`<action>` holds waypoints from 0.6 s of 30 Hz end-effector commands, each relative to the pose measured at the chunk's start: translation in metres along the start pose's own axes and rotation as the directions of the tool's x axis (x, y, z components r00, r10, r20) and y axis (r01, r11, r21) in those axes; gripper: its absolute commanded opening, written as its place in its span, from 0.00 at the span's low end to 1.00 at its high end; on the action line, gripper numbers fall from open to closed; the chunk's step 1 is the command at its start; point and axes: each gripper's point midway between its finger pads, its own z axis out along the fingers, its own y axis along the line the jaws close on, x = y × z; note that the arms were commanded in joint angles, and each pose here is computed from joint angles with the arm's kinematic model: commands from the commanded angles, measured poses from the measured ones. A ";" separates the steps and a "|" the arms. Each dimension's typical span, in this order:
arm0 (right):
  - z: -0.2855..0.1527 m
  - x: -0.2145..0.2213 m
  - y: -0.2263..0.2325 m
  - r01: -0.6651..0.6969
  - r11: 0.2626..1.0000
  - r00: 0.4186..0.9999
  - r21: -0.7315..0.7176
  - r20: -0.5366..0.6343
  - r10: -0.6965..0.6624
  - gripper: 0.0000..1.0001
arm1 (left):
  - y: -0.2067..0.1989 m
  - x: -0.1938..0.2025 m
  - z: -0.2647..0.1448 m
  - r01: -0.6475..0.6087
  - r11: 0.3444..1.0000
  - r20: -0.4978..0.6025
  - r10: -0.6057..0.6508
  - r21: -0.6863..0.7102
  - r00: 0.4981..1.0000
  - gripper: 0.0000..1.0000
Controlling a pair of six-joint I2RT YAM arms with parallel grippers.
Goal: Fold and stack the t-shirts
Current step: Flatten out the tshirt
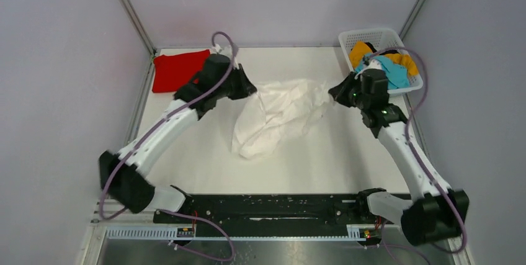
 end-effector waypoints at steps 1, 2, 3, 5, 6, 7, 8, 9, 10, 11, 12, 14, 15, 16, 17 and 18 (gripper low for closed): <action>-0.108 -0.058 0.078 0.160 0.950 0.968 -0.267 0.233 -0.098 0.00 | -0.061 -0.079 -0.129 -0.136 0.976 0.364 0.066 0.171 0.929 0.00; -0.131 -0.062 0.087 0.187 0.935 0.958 -0.301 0.268 -0.105 0.00 | -0.068 -0.084 -0.154 -0.163 0.967 0.416 0.069 0.195 0.907 0.00; -0.154 -0.066 0.097 0.220 0.915 0.944 -0.339 0.312 -0.111 0.00 | -0.075 -0.088 -0.178 -0.188 0.957 0.461 0.068 0.220 0.885 0.00; -0.199 -0.071 0.116 0.285 0.867 0.917 -0.409 0.381 -0.121 0.00 | -0.087 -0.091 -0.224 -0.243 0.931 0.531 0.065 0.272 0.845 0.00; -0.220 -0.070 0.125 0.315 0.836 0.906 -0.449 0.405 -0.124 0.00 | -0.093 -0.089 -0.244 -0.270 0.915 0.556 0.063 0.299 0.829 0.00; -0.241 -0.068 0.135 0.351 0.799 0.892 -0.488 0.434 -0.126 0.00 | -0.100 -0.084 -0.263 -0.304 0.892 0.572 0.064 0.335 0.818 0.00; -0.261 -0.066 0.143 0.383 0.761 0.880 -0.523 0.458 -0.128 0.00 | -0.105 -0.078 -0.284 -0.339 0.867 0.592 0.064 0.366 0.803 0.00; -0.277 -0.062 0.148 0.407 0.729 0.870 -0.551 0.476 -0.126 0.00 | -0.108 -0.071 -0.298 -0.361 0.847 0.603 0.062 0.389 0.795 0.00; -0.293 -0.059 0.153 0.428 0.699 0.861 -0.573 0.494 -0.122 0.00 | -0.110 -0.067 -0.309 -0.379 0.831 0.614 0.059 0.406 0.787 0.00; -0.307 -0.054 0.157 0.449 0.670 0.853 -0.592 0.508 -0.123 0.00 | -0.110 -0.062 -0.320 -0.393 0.819 0.627 0.053 0.417 0.777 0.00; -0.318 -0.051 0.159 0.467 0.646 0.844 -0.604 0.523 -0.120 0.00 | -0.110 -0.058 -0.329 -0.400 0.810 0.638 0.043 0.428 0.769 0.00; -0.338 -0.046 0.162 0.498 0.608 0.826 -0.619 0.552 -0.115 0.00 | -0.111 -0.051 -0.344 -0.426 0.786 0.658 0.034 0.447 0.752 0.00; -0.345 -0.043 0.163 0.509 0.596 0.819 -0.621 0.563 -0.112 0.00 | -0.111 -0.049 -0.349 -0.437 0.780 0.667 0.033 0.449 0.744 0.00; -0.349 -0.042 0.162 0.516 0.591 0.812 -0.620 0.573 -0.108 0.00 | -0.110 -0.048 -0.354 -0.443 0.776 0.675 0.031 0.449 0.737 0.00; -0.351 -0.042 0.161 0.521 0.592 0.807 -0.615 0.580 -0.108 0.00 | -0.108 -0.048 -0.356 -0.444 0.780 0.683 0.029 0.441 0.730 0.00; -0.350 -0.042 0.160 0.518 0.600 0.807 -0.610 0.580 -0.108 0.00 | -0.105 -0.050 -0.353 -0.437 0.791 0.688 0.028 0.428 0.725 0.00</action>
